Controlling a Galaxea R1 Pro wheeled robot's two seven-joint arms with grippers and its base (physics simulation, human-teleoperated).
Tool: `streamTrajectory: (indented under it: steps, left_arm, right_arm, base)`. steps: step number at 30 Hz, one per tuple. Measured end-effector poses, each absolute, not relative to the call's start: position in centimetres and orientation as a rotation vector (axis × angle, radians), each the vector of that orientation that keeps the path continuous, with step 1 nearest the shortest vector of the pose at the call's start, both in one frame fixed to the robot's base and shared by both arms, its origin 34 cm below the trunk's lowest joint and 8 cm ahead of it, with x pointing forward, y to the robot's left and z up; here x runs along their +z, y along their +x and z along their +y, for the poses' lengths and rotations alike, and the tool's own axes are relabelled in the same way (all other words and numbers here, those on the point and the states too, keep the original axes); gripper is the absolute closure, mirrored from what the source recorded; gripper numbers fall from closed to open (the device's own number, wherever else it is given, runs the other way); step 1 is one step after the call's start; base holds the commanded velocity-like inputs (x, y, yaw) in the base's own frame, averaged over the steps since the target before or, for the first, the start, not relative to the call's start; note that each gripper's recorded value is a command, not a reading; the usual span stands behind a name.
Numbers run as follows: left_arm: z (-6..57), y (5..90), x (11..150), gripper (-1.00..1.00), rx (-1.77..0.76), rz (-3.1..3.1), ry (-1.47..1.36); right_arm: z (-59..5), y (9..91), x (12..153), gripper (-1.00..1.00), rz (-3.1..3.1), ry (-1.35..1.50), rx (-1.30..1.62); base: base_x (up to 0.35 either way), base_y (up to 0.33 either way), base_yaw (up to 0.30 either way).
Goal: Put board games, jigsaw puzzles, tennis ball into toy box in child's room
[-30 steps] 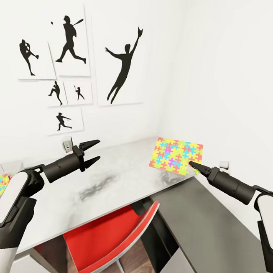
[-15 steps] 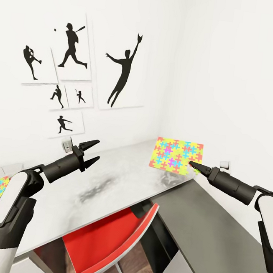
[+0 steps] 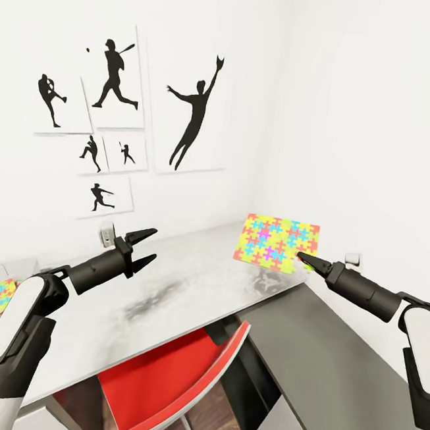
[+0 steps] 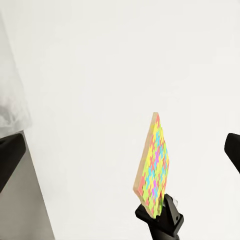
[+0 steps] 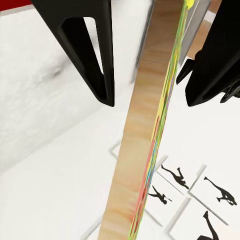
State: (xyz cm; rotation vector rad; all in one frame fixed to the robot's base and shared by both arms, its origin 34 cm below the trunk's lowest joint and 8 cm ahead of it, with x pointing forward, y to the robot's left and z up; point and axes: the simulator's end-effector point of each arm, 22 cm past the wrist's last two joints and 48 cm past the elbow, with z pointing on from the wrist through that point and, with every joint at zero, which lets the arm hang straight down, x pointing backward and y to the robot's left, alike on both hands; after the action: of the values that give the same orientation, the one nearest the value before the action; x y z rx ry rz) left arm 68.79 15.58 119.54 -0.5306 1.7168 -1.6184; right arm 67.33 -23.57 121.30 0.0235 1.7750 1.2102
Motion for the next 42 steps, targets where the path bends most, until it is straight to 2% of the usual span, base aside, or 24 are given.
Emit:
streamTrajectory:
  steps: [35,42]
  left_arm:
    - [15.6,68.8,119.6,-1.0,-1.619,1.717,-0.53]
    - [15.8,68.9,118.3,-1.0,-1.612,1.742,-0.556]
  right_arm:
    - [-23.6,67.3,121.3,1.0,1.775,0.023,1.21]
    - [-22.9,67.2,120.4,1.0,1.793,0.026,1.225]
  base:
    - [0.0,0.001,0.001]
    - [0.0,0.174,0.048]
